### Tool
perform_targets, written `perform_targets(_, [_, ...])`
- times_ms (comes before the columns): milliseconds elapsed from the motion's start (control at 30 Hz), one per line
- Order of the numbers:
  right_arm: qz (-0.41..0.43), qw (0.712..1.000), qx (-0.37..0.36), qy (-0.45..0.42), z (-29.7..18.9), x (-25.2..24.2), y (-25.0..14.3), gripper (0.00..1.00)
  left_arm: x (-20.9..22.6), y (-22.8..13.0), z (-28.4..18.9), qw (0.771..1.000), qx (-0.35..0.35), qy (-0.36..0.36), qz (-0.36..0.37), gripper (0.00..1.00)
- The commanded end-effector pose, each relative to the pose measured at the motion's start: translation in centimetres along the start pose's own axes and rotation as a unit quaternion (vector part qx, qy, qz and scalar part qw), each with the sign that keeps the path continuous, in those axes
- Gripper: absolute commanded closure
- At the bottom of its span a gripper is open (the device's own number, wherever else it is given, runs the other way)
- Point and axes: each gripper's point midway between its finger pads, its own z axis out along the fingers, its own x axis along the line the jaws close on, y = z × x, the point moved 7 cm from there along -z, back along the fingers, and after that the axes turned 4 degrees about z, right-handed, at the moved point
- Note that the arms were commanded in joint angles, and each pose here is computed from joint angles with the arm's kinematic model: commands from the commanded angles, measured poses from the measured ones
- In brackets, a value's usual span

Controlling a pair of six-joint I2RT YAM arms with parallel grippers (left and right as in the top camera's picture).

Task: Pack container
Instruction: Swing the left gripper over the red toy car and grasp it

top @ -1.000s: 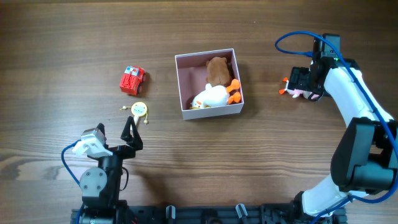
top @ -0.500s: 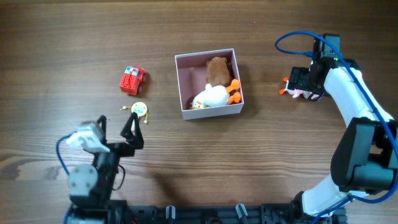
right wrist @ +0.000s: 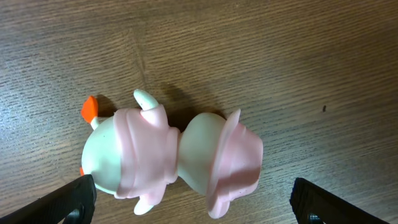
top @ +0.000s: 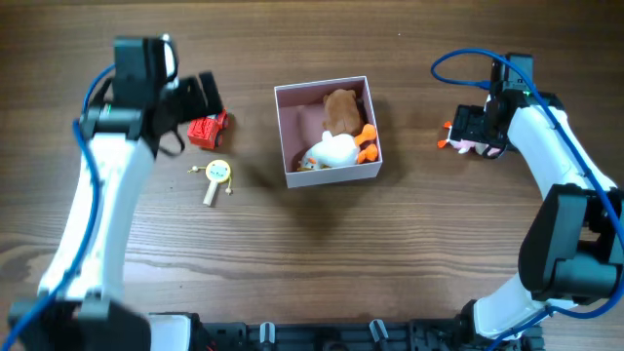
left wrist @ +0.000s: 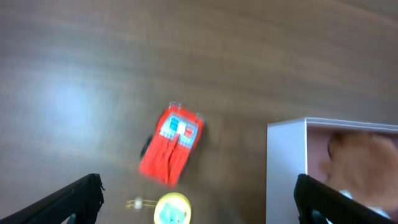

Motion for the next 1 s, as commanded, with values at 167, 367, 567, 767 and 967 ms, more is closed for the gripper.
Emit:
perform_targets(167, [-0.002, 1.000, -0.006, 0.004, -0.5, 0.0, 0.0, 0.01, 0.8, 0.9, 3.7, 0.999, 0.008, 0.040, 0.024, 0.00])
perform_targets(367, [-0.001, 1.000, -0.007, 0.004, -0.5, 0.0, 0.1, 0.00, 1.2, -0.9, 7.3, 0.993, 0.069, 0.047, 0.084, 0.00])
perform_targets(567, [-0.001, 1.000, -0.007, 0.004, -0.5, 0.0, 0.1, 0.00, 1.6, -3.3, 11.4, 0.983, 0.131, 0.050, 0.116, 0.01])
perform_targets(767, [-0.002, 1.000, -0.007, 0.004, -0.5, 0.0, 0.1, 0.00, 1.9, -4.6, 13.6, 0.968, 0.163, 0.041, 0.186, 0.00])
perform_targets(967, [-0.001, 1.000, -0.007, 0.004, -0.5, 0.0, 0.1, 0.00, 2.0, -5.3, 14.9, 0.964, 0.176, 0.035, 0.196, 0.01])
